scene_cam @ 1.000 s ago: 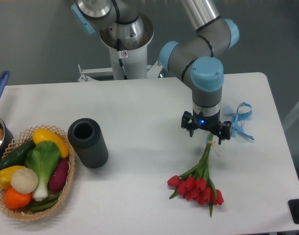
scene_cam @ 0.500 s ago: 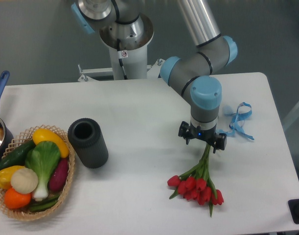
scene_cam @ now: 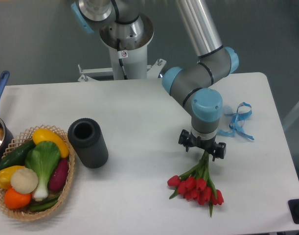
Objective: Pick up the flowers from the table
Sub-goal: 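Close the gripper around the green tulip stems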
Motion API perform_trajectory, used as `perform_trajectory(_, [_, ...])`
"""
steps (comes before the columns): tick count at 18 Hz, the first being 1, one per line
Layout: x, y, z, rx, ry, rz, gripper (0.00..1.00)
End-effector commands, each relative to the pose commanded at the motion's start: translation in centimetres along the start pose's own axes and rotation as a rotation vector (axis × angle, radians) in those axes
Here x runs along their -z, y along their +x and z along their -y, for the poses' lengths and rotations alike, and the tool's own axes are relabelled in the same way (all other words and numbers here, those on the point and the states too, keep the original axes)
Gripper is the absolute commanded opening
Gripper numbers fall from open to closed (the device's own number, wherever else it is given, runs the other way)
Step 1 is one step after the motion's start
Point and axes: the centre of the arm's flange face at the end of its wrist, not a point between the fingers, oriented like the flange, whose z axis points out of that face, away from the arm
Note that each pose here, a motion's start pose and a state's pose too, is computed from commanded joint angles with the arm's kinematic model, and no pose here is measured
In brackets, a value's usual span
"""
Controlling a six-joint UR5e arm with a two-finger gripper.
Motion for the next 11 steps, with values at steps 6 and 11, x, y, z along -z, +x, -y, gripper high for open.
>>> perform_trajectory(6, [0.7, 0.1, 0.0, 0.008, 0.01, -0.001, 0.0])
perform_trajectory(11, [5.9, 0.0, -0.5, 0.023, 0.039, 0.069, 0.0])
